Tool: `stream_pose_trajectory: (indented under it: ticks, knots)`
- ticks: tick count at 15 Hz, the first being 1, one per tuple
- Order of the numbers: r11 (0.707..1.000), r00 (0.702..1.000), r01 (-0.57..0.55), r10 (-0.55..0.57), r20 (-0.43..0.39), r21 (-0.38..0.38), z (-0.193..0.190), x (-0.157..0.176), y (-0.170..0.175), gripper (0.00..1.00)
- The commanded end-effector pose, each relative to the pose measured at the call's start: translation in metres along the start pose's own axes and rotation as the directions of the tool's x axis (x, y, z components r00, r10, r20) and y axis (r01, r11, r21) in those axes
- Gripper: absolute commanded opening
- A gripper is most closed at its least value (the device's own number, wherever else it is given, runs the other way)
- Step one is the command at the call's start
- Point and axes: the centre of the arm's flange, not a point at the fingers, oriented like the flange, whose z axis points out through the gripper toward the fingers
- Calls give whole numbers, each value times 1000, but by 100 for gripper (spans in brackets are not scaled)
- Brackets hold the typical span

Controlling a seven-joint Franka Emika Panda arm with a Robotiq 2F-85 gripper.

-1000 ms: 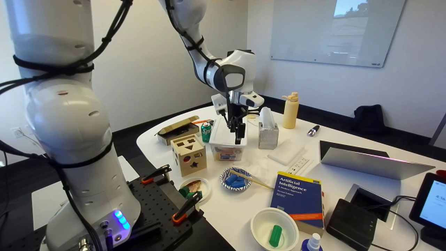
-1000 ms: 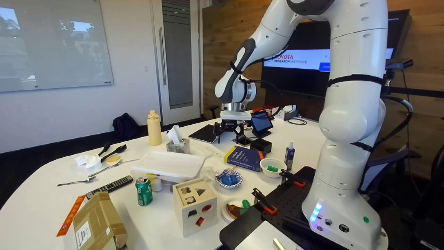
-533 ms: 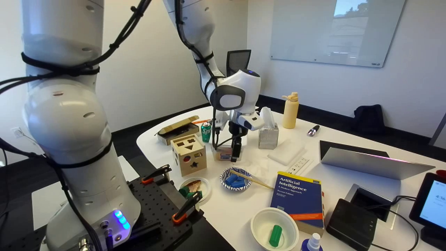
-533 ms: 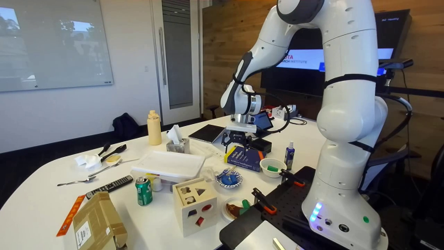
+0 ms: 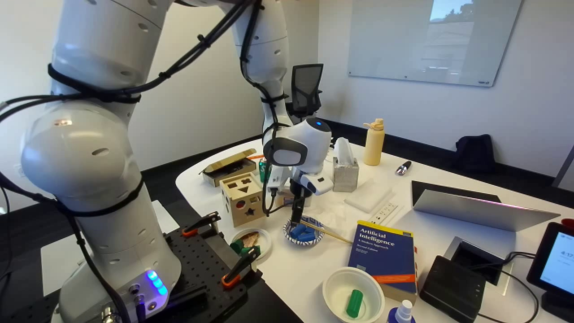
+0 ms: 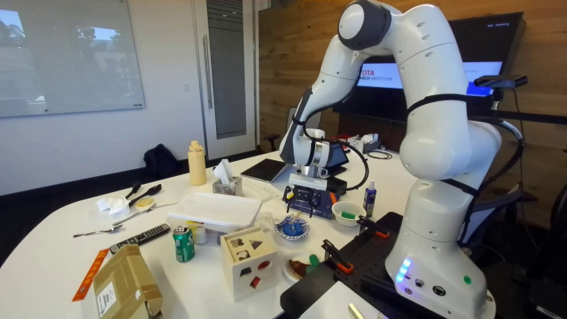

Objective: Stir the contents in the bowl

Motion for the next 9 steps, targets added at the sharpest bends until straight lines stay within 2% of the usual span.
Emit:
stream_pose_trajectory:
  ticks: [1,9]
  knots:
    - [999,1000,-7,8,-15,37,20,11,7,100]
    - [998,1000,6,-4,-24,55,48,31,5,100]
